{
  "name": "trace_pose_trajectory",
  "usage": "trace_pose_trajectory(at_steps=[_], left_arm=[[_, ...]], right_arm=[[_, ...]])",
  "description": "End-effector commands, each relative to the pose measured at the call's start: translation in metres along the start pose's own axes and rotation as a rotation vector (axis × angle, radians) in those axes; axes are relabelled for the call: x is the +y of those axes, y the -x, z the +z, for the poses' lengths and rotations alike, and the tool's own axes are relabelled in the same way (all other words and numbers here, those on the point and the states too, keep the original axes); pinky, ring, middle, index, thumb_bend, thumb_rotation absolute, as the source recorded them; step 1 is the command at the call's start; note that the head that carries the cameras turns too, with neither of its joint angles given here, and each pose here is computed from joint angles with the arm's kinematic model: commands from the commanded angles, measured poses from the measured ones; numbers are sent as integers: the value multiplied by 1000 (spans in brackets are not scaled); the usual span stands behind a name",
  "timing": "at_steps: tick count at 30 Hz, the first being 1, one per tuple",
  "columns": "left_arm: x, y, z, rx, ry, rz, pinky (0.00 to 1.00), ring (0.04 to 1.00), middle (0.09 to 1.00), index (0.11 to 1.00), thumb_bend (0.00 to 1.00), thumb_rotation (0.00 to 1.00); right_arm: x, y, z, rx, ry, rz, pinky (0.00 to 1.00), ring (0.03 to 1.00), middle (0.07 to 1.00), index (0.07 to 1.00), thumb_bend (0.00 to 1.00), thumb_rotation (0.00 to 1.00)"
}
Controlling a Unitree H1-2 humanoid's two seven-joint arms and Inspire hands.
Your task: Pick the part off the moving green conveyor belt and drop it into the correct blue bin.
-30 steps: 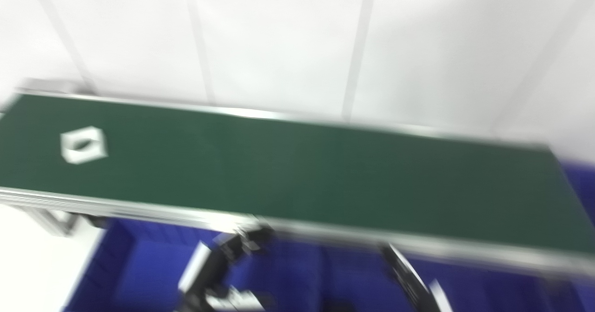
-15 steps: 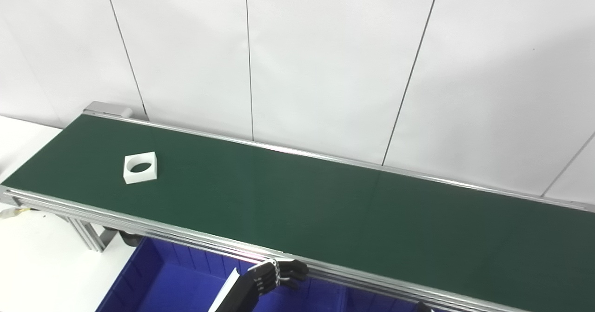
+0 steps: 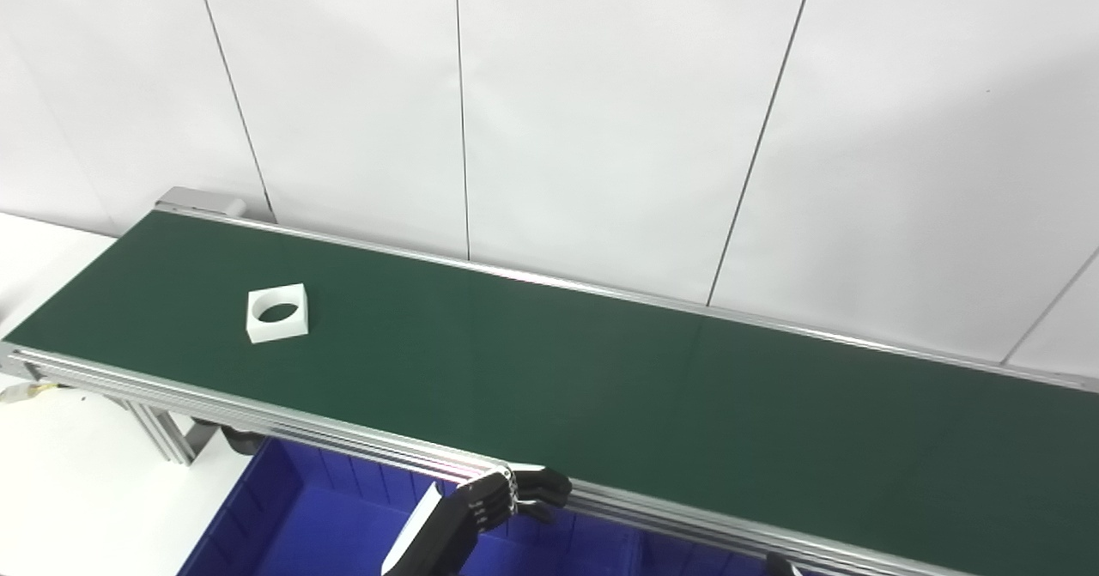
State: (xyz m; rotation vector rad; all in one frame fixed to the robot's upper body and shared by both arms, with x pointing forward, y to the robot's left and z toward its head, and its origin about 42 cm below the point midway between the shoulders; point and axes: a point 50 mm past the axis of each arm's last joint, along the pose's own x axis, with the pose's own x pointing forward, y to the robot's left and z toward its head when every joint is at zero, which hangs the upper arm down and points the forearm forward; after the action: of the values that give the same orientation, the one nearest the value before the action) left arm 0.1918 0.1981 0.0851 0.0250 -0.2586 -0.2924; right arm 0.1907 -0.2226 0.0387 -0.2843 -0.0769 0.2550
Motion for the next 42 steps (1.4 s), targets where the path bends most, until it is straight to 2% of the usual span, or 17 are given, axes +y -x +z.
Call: trace_pose_trajectory(at_steps=[1, 12, 21, 28, 35, 42], left_arm=[[3, -9, 15, -93, -16, -8, 637, 709, 735, 708, 987, 248], [9, -28, 33, -178, -68, -28, 650, 724, 757, 720, 1000, 250], [18, -49, 42, -224, -168, -34, 659, 755, 787, 748, 1000, 370], [20, -59, 42, -226, -185, -45, 674, 773, 806, 766, 1000, 373], [29, -77, 43, -209, -239, -11, 688, 775, 805, 769, 1000, 377], [37, -94, 42, -172, -314, 34, 675, 779, 813, 780, 1000, 443]], right_arm=[[-2, -4, 10, -86, 1, -17, 891, 923, 917, 914, 1000, 216], [-5, -8, 6, -81, 13, -15, 864, 903, 904, 896, 1000, 227], [-6, -9, 4, -80, 12, -20, 865, 912, 914, 908, 1000, 218], [-7, -10, 4, -80, 15, -22, 840, 904, 906, 900, 1000, 225], [-6, -12, 3, -79, 12, -21, 834, 896, 900, 891, 1000, 218], [-5, -15, 2, -80, -2, -23, 848, 901, 905, 913, 1000, 207]])
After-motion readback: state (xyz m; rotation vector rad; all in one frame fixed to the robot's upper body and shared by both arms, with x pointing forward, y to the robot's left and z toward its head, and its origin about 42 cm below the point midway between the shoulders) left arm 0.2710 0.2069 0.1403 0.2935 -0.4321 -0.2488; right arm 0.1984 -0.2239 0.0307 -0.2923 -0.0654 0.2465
